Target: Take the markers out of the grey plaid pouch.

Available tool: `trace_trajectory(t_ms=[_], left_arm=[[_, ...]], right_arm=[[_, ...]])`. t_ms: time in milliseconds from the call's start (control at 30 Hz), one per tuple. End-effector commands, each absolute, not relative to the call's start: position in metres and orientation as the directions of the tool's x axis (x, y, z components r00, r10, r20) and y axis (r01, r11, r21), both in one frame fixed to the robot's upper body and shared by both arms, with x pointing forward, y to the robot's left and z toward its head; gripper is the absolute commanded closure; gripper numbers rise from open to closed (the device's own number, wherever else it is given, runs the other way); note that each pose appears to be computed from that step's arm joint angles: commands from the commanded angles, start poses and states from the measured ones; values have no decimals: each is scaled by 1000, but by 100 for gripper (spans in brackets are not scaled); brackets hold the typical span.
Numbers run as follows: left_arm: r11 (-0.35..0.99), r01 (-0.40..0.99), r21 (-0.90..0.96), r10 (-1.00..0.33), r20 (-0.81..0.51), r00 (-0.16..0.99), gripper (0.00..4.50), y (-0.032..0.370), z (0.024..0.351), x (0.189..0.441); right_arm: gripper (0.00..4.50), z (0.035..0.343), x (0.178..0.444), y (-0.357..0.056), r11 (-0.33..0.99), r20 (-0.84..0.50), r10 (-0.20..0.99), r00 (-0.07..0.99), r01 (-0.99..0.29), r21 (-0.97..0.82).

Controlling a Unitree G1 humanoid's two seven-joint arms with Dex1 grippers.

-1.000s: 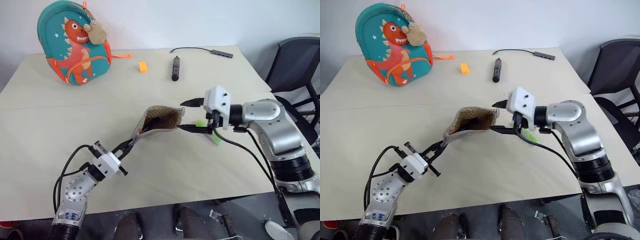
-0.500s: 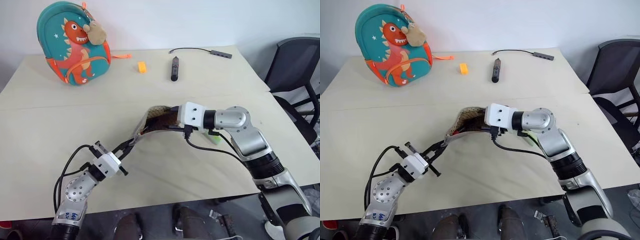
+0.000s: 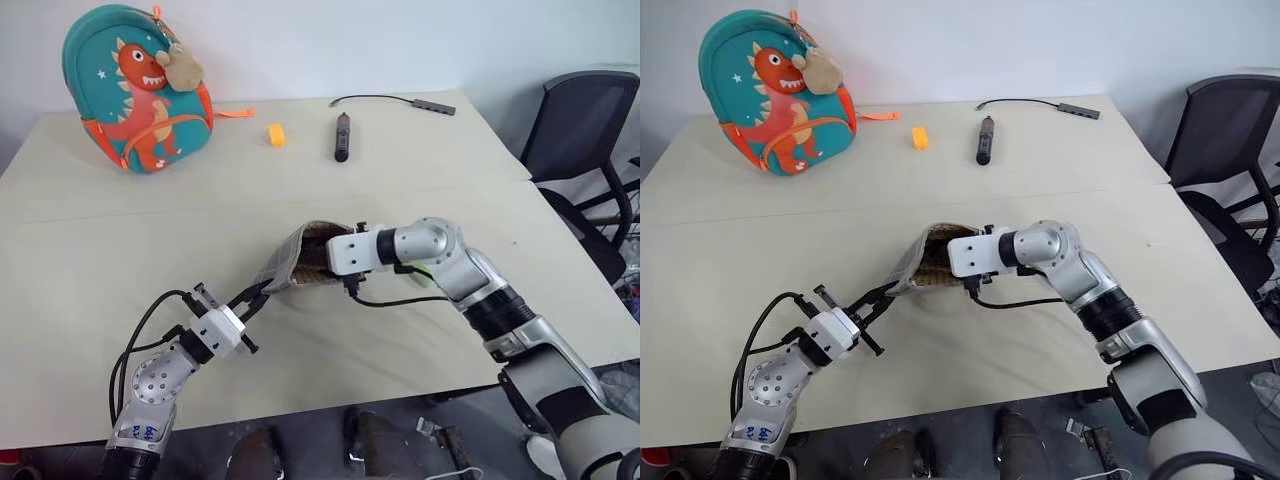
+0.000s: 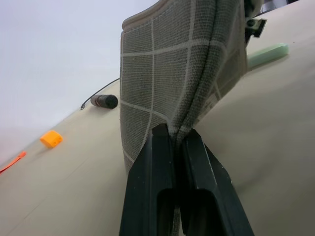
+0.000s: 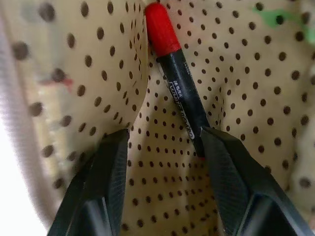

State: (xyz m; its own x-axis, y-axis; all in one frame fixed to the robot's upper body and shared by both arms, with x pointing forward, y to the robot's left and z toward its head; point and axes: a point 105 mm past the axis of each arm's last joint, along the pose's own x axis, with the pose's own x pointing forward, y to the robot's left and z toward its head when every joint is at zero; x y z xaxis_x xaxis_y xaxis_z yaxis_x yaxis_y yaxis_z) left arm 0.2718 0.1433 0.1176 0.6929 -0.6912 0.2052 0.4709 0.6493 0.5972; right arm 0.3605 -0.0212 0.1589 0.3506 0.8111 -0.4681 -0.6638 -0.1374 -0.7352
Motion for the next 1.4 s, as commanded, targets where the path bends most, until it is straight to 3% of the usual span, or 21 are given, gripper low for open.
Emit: trace_trajectory(t_ms=[33,233,433,700,1033,1133,1233,1400], left_arm=[[640,461,614,-707,238,666,450,138,128,267],[640,463,613,-708,236,666,450,138,127,266],[637,467,613,-712,234,662,450,138,127,265],[634,475,611,-716,231,659,450,137,126,265],[634,477,609,-717,230,658,450,137,126,264],[635,477,608,-716,229,660,450,137,126,264],[637,477,605,-713,229,662,450,138,126,263],[639,474,605,-711,231,664,450,138,126,264]], right_arm=[[212,176,360,-6,-116,-411,844,346,-629,-768],[212,181,363,2,-67,-372,854,365,-632,-772],[212,152,363,10,-133,-435,825,360,-624,-770],[212,151,375,18,-86,-404,821,403,-613,-785],[212,126,378,22,-117,-456,793,404,-634,-765],[271,131,380,22,-88,-436,805,403,-646,-759],[363,138,381,23,-70,-413,817,403,-642,-764],[382,146,370,15,-77,-416,836,357,-676,-733]])
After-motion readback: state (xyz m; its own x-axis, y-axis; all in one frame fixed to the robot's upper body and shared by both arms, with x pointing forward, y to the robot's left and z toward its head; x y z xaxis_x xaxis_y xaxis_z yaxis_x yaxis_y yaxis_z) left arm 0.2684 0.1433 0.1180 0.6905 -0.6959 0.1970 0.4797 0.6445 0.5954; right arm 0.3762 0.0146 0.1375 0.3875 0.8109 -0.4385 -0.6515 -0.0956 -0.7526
